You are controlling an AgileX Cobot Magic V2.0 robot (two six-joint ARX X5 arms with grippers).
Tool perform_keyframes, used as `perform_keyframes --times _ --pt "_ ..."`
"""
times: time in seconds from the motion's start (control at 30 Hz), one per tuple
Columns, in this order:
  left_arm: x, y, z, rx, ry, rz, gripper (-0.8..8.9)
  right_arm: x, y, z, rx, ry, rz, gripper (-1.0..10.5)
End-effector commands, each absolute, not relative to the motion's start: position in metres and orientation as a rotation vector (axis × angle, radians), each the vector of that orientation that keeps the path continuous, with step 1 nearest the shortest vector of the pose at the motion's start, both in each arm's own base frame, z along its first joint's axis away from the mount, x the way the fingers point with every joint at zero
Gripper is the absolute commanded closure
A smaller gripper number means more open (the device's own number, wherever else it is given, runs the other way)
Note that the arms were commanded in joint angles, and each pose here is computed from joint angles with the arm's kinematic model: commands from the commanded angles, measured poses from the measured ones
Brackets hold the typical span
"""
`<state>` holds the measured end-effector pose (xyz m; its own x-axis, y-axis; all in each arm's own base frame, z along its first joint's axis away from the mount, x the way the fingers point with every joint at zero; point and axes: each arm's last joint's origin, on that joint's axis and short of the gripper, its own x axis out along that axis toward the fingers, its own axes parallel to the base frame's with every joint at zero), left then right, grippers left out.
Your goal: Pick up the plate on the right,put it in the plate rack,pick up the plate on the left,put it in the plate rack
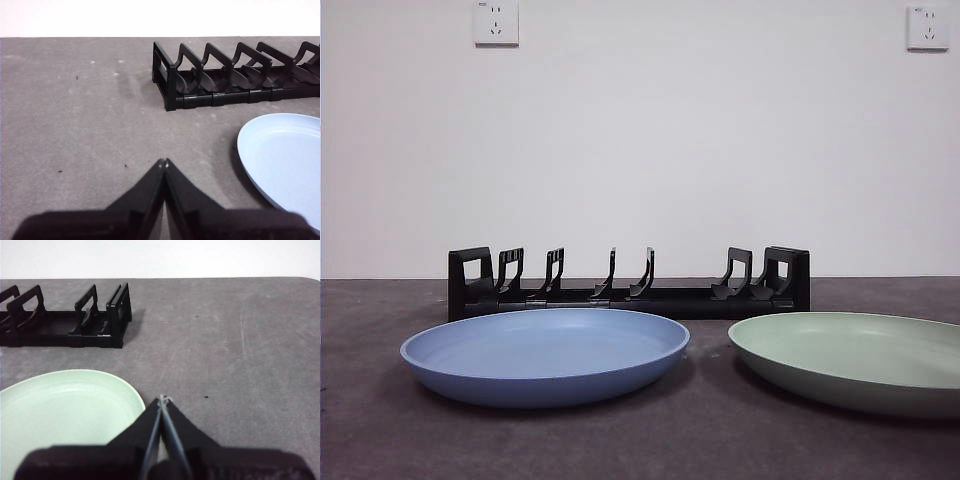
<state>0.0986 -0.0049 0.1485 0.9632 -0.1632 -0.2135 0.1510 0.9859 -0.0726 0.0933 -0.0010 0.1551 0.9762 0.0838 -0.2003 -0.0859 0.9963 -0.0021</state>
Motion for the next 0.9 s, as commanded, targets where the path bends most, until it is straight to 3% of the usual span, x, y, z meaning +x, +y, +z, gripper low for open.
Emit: perform_keyframes --times 0.03,0.17,0.47,0.73,0.9 --pt "0.099 -0.005 0.146 -0.068 0.225 -0.158 8.17 0.094 -0.001 0.153 0.002 0.202 0.096 9.5" --pt "0.099 -0.005 0.146 -0.074 0.225 -0.157 8.17 0.094 0.000 0.153 0.005 0.198 0.107 9.5" --pt "0.097 -0.006 0.158 -0.157 0.207 -0.205 8.20 0.093 0.000 0.170 0.237 0.110 0.094 9.6" --pt "0.094 -0.007 0.197 -0.207 0.178 -0.231 8.20 0.089 0.001 0.220 0.249 0.050 0.133 9.6" --pt "0.094 -0.009 0.228 -0.215 0.203 -0.316 8.20 0.091 0.002 0.261 0.237 0.113 0.158 9.6"
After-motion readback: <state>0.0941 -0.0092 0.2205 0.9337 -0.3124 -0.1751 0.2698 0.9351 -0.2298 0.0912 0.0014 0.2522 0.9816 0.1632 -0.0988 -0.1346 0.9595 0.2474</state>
